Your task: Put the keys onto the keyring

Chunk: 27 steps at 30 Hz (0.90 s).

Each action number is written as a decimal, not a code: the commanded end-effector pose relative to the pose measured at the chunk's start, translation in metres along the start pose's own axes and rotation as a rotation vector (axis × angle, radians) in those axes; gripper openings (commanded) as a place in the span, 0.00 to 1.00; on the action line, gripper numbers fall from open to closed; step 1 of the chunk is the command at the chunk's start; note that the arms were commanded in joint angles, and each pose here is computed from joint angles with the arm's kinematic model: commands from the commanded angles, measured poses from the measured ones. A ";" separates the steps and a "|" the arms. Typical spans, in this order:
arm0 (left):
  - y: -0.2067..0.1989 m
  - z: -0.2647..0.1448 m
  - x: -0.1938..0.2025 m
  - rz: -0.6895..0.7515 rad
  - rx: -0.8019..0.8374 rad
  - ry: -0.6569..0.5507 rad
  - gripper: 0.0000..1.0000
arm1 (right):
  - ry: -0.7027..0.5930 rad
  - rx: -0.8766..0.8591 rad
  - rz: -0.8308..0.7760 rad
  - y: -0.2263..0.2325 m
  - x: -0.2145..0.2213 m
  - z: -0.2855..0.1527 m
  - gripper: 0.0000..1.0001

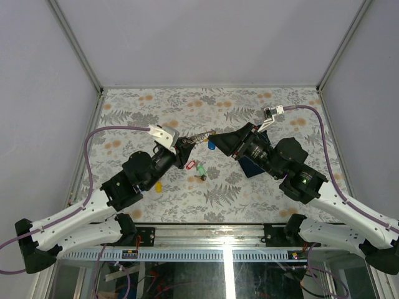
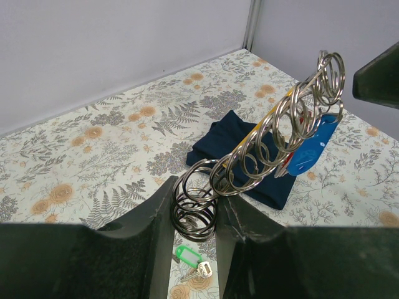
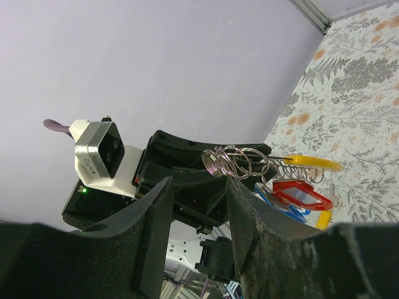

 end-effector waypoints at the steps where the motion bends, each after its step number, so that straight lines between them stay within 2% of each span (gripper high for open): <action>1: 0.002 -0.001 -0.034 -0.042 -0.007 -0.120 0.00 | -0.072 -0.049 -0.012 0.019 -0.017 0.002 0.46; 27: 0.000 0.000 -0.034 -0.043 -0.001 -0.121 0.00 | -0.079 -0.045 -0.025 0.014 -0.015 0.009 0.47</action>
Point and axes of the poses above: each gripper's point midway between its finger pads, its own z axis out along the fingers, its own y axis along the line the jaws close on, x = y × z, the point moved 1 cm from there along -z, back along the fingers, and after that the axes turned 9 degrees about z, right-handed, at the moved point
